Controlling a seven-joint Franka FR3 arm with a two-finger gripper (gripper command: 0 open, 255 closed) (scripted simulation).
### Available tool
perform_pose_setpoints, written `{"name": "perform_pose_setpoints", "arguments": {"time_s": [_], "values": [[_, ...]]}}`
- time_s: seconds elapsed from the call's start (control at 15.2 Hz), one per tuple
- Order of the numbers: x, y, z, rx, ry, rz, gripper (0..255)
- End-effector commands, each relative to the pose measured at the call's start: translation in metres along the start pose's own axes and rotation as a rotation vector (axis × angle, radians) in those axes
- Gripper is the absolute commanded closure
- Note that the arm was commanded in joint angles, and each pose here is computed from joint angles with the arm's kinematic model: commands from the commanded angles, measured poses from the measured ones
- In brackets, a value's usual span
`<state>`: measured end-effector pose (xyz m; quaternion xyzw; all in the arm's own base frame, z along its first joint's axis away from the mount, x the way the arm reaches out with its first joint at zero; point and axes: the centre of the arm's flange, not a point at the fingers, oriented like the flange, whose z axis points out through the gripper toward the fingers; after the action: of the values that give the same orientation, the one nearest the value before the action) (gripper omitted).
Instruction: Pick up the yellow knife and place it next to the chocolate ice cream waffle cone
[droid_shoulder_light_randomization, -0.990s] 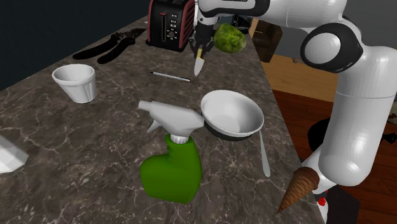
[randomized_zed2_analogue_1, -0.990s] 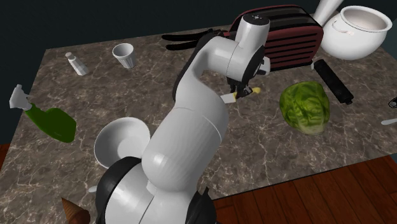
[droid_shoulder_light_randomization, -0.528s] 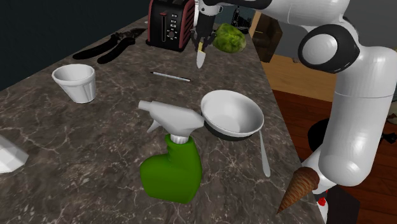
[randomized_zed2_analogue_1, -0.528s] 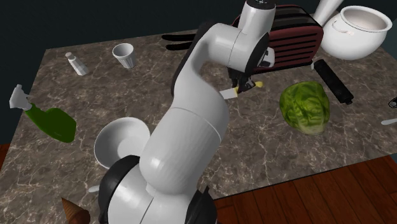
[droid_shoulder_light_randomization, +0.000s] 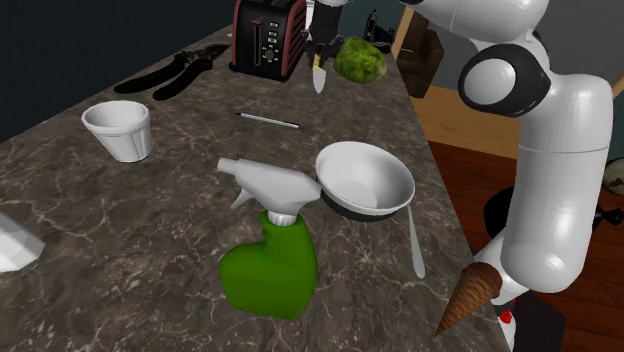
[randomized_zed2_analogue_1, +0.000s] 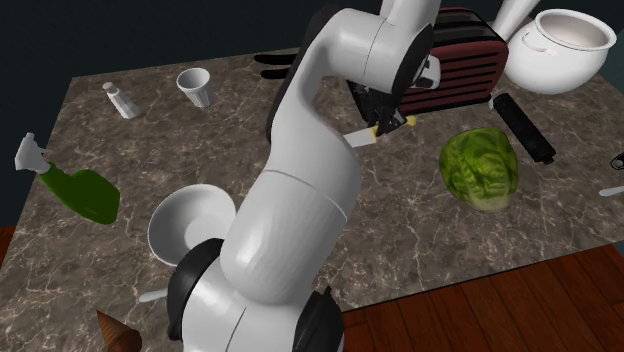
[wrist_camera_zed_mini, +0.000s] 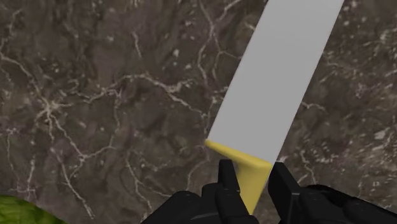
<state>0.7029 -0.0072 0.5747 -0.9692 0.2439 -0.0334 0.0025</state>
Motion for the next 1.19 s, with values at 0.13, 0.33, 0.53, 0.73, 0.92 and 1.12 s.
{"name": "perform_pose_setpoints", "arguments": {"time_s": [0.13,0.33,0.53,0.73,0.92,1.12], "values": [[0.002,0.000,-0.020,0.000,-0.001,0.000,255],[0.003,0.000,-0.036,0.000,-0.001,0.000,255],[-0.023,-0.004,-0.040,0.000,-0.001,0.000,255],[-0.063,-0.009,-0.042,0.000,-0.001,0.000,255],[-0.102,-0.015,-0.045,0.000,-0.001,0.000,255],[-0.141,-0.020,-0.047,0.000,-0.001,0.000,255]]}}
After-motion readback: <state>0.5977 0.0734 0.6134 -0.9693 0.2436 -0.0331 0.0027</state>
